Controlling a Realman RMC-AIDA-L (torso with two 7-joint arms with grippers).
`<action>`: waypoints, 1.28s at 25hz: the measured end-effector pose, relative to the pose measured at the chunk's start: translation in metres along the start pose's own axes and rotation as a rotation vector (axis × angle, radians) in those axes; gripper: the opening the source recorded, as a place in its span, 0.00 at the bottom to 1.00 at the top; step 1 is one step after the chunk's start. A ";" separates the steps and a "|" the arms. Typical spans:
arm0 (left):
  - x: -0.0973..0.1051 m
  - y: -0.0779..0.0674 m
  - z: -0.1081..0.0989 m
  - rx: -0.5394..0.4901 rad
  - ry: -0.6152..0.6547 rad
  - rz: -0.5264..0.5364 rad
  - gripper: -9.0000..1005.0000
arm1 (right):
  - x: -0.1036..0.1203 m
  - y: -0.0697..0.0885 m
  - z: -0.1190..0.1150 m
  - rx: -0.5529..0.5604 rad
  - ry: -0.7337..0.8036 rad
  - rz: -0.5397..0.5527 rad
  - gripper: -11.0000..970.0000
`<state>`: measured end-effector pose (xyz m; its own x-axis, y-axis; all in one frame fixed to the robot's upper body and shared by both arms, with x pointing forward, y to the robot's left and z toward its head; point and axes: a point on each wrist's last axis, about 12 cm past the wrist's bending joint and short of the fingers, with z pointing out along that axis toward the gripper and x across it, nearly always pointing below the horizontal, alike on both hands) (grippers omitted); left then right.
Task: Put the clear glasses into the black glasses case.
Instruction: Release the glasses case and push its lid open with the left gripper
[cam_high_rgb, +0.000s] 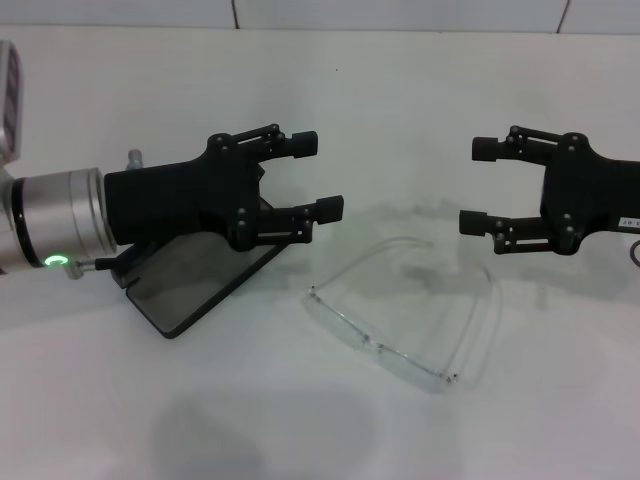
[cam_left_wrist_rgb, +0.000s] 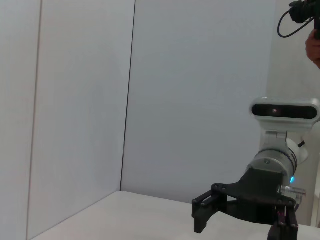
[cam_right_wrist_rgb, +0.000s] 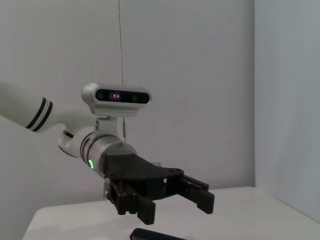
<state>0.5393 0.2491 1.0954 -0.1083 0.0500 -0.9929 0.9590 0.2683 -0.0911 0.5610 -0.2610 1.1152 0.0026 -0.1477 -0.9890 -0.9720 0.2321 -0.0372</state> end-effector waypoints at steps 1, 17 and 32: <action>0.000 0.000 0.000 0.000 0.000 0.000 0.84 | 0.000 0.000 0.000 0.002 0.001 0.000 0.88; -0.021 0.029 -0.029 -0.153 0.152 -0.068 0.84 | 0.000 0.000 0.000 0.002 0.000 -0.003 0.88; -0.009 0.037 -0.029 -0.330 0.615 -0.196 0.76 | 0.002 0.003 -0.002 -0.005 0.003 -0.007 0.88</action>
<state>0.5679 0.2862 1.1030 -0.4907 0.4773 -0.7290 0.7885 0.5992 -0.1385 0.5576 -0.2621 1.1138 0.0082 -0.1522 -0.9883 -0.9731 0.2262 -0.0429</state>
